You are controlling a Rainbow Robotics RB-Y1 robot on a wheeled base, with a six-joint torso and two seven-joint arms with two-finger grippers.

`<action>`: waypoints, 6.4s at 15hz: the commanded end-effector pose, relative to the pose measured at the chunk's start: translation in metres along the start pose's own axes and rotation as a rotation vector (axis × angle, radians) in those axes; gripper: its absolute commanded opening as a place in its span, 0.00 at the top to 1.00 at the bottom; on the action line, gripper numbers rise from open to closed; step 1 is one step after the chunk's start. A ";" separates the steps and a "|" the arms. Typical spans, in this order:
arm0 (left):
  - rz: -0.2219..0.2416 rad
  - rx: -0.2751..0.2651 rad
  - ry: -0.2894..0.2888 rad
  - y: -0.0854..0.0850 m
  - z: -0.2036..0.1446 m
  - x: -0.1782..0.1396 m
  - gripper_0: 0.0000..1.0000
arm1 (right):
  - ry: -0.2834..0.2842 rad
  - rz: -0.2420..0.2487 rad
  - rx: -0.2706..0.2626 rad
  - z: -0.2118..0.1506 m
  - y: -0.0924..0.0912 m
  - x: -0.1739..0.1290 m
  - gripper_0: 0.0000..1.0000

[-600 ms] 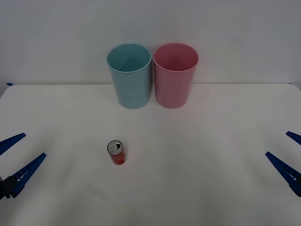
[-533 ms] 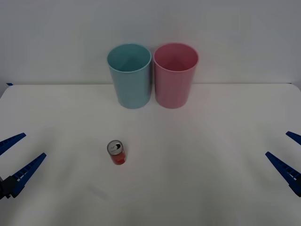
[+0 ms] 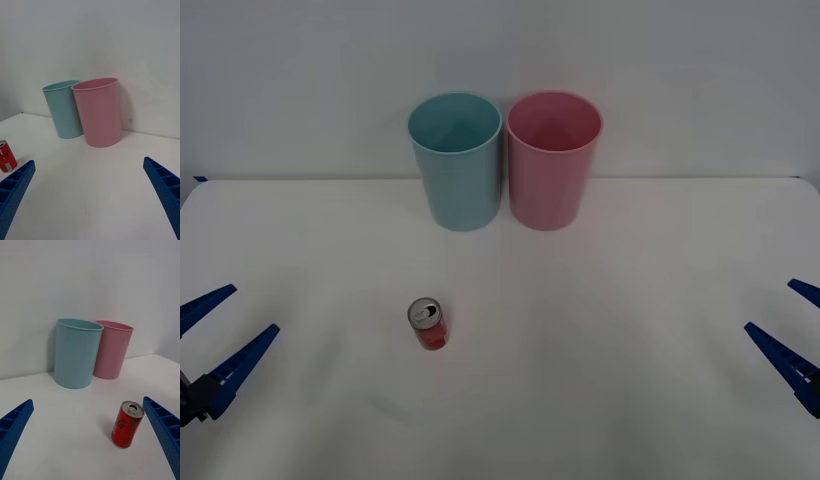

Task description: Grasp the object on the table and drop it into the matching bin: aluminum can to the light blue bin, PET bottle to the pink bin.

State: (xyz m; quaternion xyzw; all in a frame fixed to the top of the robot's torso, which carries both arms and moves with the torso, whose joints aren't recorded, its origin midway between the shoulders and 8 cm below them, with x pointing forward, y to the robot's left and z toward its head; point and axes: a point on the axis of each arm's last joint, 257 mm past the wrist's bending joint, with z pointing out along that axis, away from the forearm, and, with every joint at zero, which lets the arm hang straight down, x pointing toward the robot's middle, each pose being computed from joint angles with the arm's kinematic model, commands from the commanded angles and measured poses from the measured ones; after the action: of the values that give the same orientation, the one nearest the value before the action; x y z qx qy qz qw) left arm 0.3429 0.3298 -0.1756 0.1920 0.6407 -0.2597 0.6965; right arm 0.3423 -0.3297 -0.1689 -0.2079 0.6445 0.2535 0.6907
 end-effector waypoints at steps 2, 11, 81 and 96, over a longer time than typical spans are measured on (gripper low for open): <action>0.028 0.007 0.061 -0.002 -0.004 0.015 0.00 | 0.000 0.000 0.000 0.000 0.000 0.000 0.00; 0.107 0.077 0.235 -0.018 -0.012 0.061 0.00 | 0.000 0.000 0.000 0.000 0.000 0.000 0.00; 0.056 0.055 0.036 -0.027 0.164 0.099 1.00 | 0.000 0.000 0.000 0.000 0.000 0.000 0.00; 0.012 0.020 -0.119 -0.023 0.220 -0.079 1.00 | 0.000 0.000 0.000 0.000 0.000 0.000 0.00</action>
State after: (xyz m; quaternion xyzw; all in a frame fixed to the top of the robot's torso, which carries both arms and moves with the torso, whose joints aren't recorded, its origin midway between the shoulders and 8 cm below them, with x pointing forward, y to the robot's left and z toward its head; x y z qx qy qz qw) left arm 0.4970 0.1899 -0.0806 0.1904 0.5952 -0.2691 0.7328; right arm 0.3423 -0.3297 -0.1689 -0.2079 0.6445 0.2535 0.6907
